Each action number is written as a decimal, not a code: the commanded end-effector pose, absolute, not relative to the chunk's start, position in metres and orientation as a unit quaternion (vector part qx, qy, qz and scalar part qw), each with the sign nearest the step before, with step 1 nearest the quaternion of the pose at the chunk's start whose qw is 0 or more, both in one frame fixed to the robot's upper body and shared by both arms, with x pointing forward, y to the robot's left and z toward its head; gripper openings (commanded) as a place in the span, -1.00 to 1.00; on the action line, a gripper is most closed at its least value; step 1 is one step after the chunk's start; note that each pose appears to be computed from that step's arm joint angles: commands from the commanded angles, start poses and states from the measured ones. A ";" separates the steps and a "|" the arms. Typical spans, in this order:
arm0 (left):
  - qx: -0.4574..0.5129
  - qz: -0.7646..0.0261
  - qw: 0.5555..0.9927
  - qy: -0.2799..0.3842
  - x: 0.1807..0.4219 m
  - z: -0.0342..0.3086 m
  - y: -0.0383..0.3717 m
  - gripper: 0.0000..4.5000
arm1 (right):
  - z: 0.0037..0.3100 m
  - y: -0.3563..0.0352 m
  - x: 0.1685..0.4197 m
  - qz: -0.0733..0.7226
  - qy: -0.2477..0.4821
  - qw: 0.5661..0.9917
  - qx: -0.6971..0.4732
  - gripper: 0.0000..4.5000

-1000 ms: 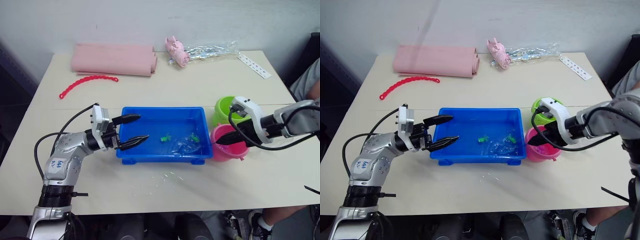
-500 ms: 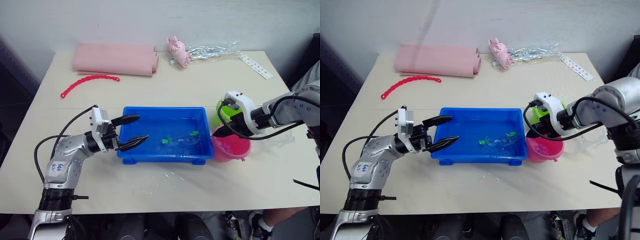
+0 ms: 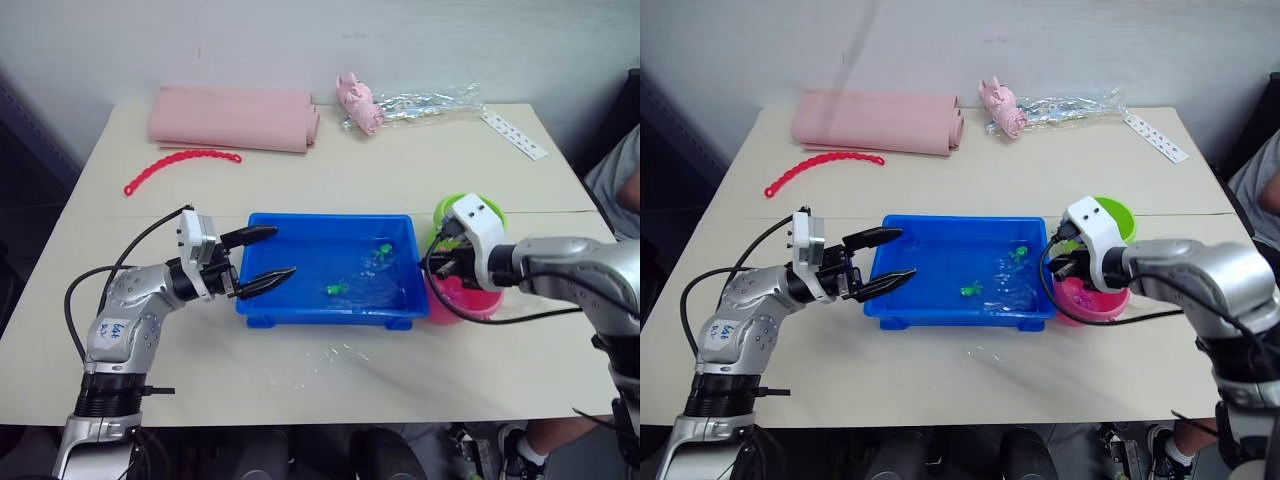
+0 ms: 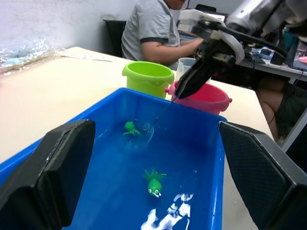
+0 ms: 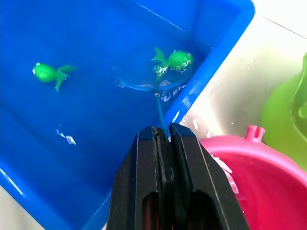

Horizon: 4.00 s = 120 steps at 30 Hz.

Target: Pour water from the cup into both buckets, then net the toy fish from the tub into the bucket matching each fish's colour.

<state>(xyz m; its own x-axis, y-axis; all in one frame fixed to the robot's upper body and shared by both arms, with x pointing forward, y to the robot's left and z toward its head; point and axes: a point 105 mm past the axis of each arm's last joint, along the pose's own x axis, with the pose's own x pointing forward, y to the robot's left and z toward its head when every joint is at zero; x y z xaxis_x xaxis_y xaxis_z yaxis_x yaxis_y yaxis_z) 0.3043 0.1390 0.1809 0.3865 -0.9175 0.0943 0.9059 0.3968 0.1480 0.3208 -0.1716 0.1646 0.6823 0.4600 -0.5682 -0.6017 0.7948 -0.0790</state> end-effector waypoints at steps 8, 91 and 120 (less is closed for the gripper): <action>0.052 -0.559 0.823 -0.088 0.304 0.191 0.142 0.99 | 0.172 -0.178 0.324 0.243 0.177 0.941 -0.153 -1.00; 0.017 -0.602 0.793 -0.090 0.310 0.193 0.119 0.99 | 0.231 -0.324 0.290 0.114 -0.069 0.806 -0.577 -1.00; 0.064 -0.548 0.830 -0.083 0.298 0.191 0.178 0.99 | 0.248 -0.205 0.286 0.385 -0.045 0.895 -0.222 -1.00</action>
